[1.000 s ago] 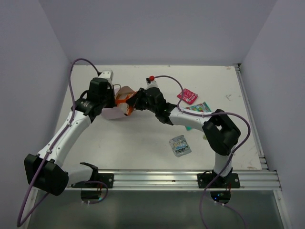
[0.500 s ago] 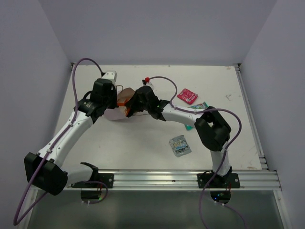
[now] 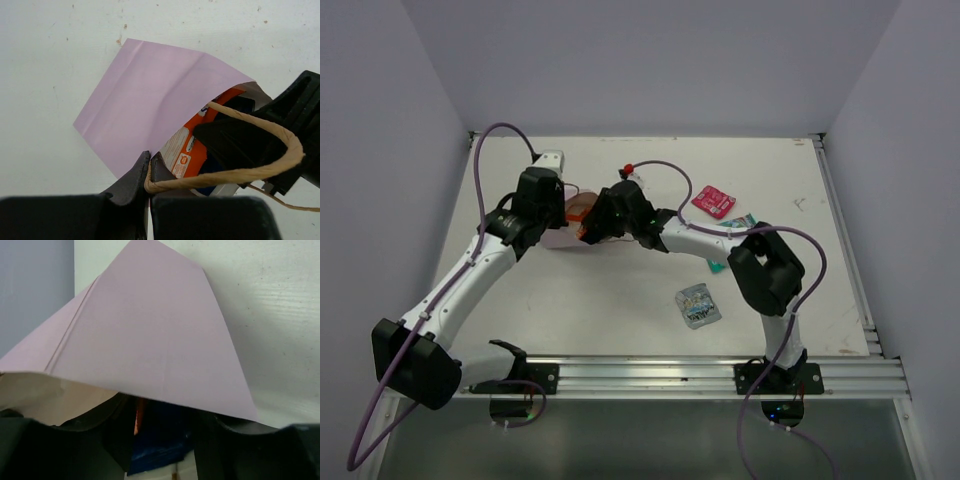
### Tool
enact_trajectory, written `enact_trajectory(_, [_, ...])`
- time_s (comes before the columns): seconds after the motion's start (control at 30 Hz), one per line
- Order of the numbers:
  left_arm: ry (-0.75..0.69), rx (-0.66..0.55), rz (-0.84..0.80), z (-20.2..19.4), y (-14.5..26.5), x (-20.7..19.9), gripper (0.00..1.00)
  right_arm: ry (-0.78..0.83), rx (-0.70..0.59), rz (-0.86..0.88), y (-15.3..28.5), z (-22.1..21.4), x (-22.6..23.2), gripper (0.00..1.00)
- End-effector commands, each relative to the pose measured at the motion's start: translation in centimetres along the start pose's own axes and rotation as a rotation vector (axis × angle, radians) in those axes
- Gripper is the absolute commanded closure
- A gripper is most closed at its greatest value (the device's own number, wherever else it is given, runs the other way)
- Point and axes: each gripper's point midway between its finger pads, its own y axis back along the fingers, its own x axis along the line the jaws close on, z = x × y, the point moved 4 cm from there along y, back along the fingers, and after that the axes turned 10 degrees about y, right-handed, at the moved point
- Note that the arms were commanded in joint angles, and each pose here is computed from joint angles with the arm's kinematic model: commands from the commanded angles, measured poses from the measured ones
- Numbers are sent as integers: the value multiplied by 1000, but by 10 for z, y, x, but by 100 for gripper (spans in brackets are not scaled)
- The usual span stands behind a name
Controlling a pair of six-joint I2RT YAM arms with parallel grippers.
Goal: Place the snacks into the paper bag
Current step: Place the snack in the paper bag, then adjust the snack at the center of the board.
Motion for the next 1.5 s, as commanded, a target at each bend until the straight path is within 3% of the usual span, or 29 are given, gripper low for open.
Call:
enact_trajectory(0.0, [5,-103,58,18,-1,7,100,71,-76,40,31,38,25,51])
enact_trajectory(0.03, [2,-100,66,17,-3,8,100,82,-77,41,41,42,28,44])
enact_trajectory(0.27, [-5,-99,83,14,-8,11,100,148,-146,67,74,66,43,20])
enact_trajectory(0.4, [-13,-102,94,15,-9,12,100,223,-170,92,93,78,50,13])
enact_trajectory(0.6, [-30,-104,116,16,-10,15,100,337,-241,-33,134,107,20,12])
enact_trajectory(0.83, [-36,-111,127,17,-11,19,100,333,-297,-418,174,127,-102,12])
enact_trajectory(0.97, [-34,-116,124,16,-11,20,100,274,-232,-553,187,108,-169,12])
enact_trajectory(1.17, [-27,-109,107,11,-13,22,100,172,-138,-655,191,81,-230,14])
enact_trajectory(1.47, [-26,-111,115,4,-14,28,100,230,-1,-709,173,60,-263,14])
